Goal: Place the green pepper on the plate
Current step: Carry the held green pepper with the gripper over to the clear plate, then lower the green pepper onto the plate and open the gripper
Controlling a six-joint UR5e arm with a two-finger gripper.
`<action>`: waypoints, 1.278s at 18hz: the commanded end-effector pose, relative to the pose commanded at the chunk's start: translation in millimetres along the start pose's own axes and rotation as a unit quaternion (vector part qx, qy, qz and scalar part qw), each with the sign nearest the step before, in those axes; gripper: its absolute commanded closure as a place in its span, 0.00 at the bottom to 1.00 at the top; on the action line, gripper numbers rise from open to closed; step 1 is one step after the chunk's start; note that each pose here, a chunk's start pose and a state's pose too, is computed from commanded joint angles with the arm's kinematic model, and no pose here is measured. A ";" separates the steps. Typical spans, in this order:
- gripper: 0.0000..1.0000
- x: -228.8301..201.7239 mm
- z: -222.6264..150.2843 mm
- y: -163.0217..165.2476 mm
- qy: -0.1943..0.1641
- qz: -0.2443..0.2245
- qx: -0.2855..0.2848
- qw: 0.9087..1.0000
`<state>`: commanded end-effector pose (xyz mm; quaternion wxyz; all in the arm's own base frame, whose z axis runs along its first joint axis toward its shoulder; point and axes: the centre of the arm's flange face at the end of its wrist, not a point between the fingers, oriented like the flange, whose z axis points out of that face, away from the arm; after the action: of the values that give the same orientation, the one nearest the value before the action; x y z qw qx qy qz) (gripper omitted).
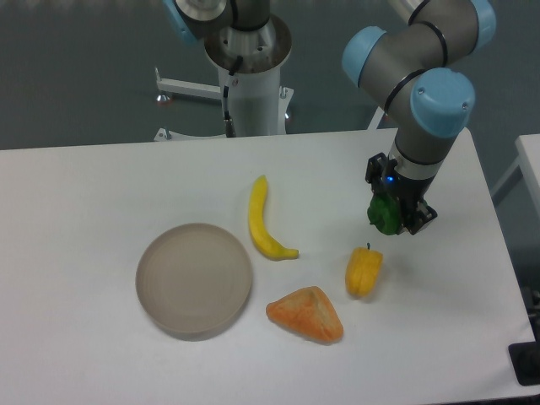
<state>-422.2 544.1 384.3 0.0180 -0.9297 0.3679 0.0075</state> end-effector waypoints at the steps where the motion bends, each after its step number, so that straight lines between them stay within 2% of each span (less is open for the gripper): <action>1: 0.94 0.0 0.0 0.2 0.000 0.000 -0.001 1.000; 3: 0.94 -0.4 -1.5 -1.2 -0.002 -0.001 0.001 1.000; 5: 0.94 -2.5 -2.0 -11.2 -0.004 -0.024 0.005 1.000; 6: 0.94 -1.1 2.1 -36.7 -0.002 -0.049 0.004 0.999; 9: 0.94 11.1 12.3 -100.3 -0.010 -0.085 0.009 0.996; 13: 0.94 40.8 15.3 -178.6 -0.006 -0.099 0.016 0.995; 18: 0.91 79.3 41.7 -238.7 0.021 -0.121 0.015 0.992; 23: 0.77 113.2 86.8 -306.8 0.034 -0.131 0.006 0.991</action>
<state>-129.8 693.6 303.1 0.0120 -0.9694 0.2435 -0.0282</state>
